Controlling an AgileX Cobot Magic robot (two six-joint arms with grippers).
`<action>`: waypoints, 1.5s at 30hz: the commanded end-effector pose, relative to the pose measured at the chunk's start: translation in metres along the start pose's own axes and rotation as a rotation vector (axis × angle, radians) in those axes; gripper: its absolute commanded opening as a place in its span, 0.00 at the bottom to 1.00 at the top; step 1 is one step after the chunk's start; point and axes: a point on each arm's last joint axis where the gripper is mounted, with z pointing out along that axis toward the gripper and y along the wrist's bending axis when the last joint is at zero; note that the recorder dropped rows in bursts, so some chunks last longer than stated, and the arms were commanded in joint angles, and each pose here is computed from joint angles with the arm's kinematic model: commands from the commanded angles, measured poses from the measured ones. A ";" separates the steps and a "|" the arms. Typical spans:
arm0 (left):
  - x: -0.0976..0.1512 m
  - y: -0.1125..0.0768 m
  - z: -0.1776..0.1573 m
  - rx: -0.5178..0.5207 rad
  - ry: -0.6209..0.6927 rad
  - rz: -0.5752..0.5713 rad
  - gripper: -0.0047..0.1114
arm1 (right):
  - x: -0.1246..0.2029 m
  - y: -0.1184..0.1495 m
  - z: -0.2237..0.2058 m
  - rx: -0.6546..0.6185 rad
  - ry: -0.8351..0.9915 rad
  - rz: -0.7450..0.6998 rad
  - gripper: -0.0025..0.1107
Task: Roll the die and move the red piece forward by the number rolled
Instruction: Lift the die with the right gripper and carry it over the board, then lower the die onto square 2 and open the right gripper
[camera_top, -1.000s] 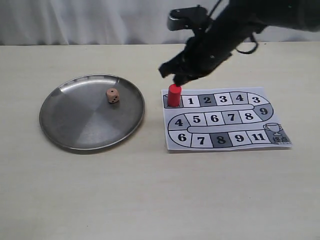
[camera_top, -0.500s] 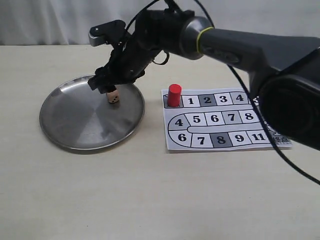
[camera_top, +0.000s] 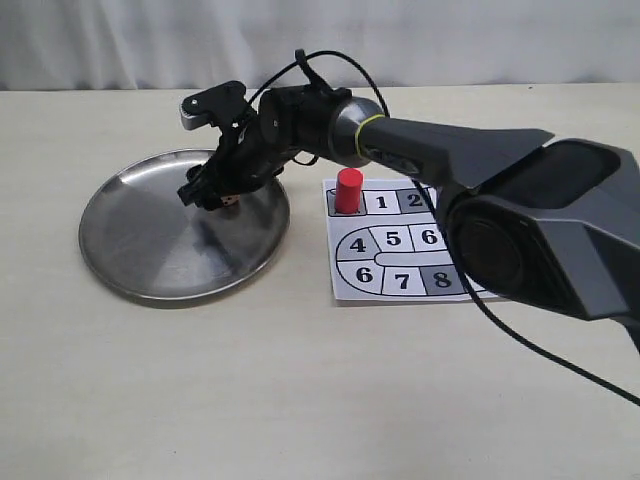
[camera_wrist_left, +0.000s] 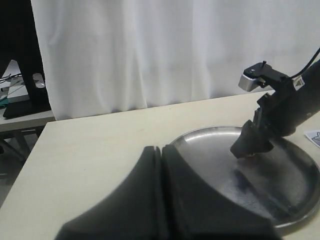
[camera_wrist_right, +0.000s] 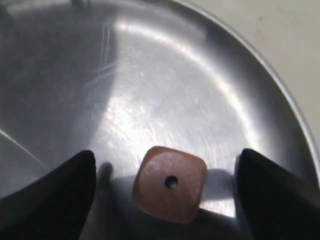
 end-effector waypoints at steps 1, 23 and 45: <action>0.000 0.000 0.000 0.003 -0.011 0.001 0.04 | 0.000 -0.002 0.005 0.009 -0.024 -0.037 0.53; 0.000 0.000 0.000 0.003 -0.011 0.001 0.04 | -0.062 -0.062 -0.230 0.072 0.017 0.088 0.06; 0.000 0.000 0.000 0.003 -0.011 0.001 0.04 | 0.082 -0.154 -0.152 0.205 0.389 0.332 0.07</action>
